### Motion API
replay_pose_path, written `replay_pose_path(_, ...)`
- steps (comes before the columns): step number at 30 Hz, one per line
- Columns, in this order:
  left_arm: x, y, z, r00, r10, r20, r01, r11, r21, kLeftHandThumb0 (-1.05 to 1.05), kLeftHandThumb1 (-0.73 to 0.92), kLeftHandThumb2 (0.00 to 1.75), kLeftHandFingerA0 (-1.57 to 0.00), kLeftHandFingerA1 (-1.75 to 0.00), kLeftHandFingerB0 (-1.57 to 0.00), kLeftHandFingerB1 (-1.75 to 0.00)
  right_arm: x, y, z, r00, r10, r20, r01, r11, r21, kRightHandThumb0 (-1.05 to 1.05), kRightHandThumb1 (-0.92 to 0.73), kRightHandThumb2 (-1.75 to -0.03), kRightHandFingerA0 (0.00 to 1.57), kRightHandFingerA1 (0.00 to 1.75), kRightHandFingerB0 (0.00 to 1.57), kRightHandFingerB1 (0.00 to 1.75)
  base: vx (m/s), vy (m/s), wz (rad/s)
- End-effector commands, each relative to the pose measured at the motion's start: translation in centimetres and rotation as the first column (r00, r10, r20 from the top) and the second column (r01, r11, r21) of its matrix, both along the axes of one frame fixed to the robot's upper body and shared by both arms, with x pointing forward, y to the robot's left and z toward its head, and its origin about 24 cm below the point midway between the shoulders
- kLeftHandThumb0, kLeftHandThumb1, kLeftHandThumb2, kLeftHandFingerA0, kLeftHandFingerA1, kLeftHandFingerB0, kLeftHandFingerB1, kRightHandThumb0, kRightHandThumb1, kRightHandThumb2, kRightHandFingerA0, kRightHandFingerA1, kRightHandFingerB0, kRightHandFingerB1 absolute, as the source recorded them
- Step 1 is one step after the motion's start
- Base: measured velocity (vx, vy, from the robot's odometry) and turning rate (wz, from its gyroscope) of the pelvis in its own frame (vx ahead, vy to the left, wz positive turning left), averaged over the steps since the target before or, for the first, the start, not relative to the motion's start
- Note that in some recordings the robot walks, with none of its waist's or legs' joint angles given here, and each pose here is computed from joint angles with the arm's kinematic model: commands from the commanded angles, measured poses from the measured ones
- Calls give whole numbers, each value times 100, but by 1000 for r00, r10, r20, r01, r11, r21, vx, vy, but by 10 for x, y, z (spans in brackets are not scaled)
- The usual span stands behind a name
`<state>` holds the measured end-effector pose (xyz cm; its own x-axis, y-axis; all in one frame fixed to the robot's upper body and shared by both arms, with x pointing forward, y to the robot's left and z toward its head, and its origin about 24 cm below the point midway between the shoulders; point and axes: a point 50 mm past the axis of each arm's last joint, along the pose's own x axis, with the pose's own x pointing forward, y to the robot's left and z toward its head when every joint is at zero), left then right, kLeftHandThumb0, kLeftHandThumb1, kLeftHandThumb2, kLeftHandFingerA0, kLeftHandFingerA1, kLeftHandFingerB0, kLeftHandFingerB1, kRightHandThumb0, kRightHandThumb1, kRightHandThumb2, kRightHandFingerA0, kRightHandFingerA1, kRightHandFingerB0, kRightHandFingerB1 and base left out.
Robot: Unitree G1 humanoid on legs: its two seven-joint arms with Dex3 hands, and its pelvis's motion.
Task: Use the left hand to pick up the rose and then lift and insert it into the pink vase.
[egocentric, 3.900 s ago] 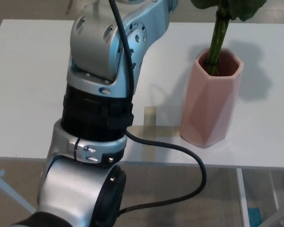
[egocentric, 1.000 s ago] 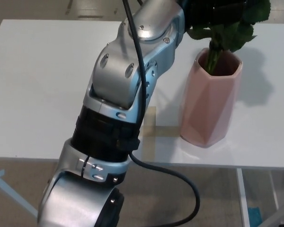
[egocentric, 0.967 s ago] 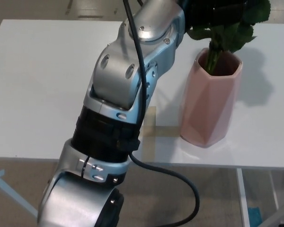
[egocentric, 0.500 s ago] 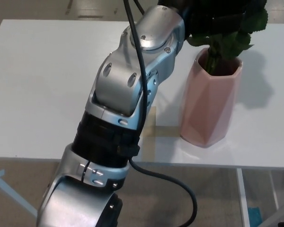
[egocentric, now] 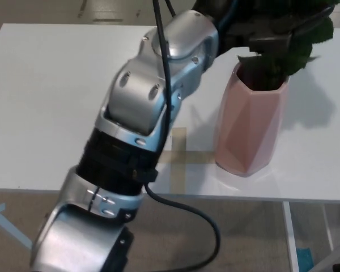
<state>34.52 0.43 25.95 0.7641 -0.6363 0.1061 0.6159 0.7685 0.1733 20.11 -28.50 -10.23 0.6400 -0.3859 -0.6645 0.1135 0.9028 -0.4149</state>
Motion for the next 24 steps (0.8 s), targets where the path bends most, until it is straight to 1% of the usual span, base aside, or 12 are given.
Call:
replay_pose_path(1, -8, -5, -3, 962, -257, -94, 266, 958, 102, -85, 47, 57, 0, 0, 0, -2, -3, -2, -1, 1000, -16, -13, 17, 1000, 19, -26, -63, -58, 72, 45, 62, 41, 0, 0, 0)
replay_pose_path(8, -6, 0, -7, 957, -265, -117, 274, 958, 79, -82, 48, 57, 0, 0, 0, 0, -4, -2, -2, 1000, -12, -18, 12, 1000, 17, -27, -63, -58, 73, 45, 61, 41, 0, 0, 0)
replay_pose_path(9, -6, 1, -7, 957, -263, -119, 273, 959, 77, -81, 48, 59, 0, 0, 0, 0, -4, -2, -2, 1000, -10, -19, 11, 1000, 16, -27, -63, -58, 72, 44, 61, 41, 0, 0, 0)
replay_pose_path(13, -7, 5, -8, 955, -266, -129, 276, 958, 73, -81, 47, 60, 0, 0, 0, 0, -6, -2, -3, 1000, -16, -19, 17, 1000, 20, -26, -63, -58, 72, 44, 61, 41, 0, 0, 0)
replay_pose_path(24, -3, 25, -9, 962, -240, -128, 254, 961, 108, -85, 47, 60, 0, 0, 0, -2, -5, -2, -2, 1000, -12, -24, 13, 1000, 13, -27, -63, -58, 72, 44, 61, 41, 0, 0, 0)
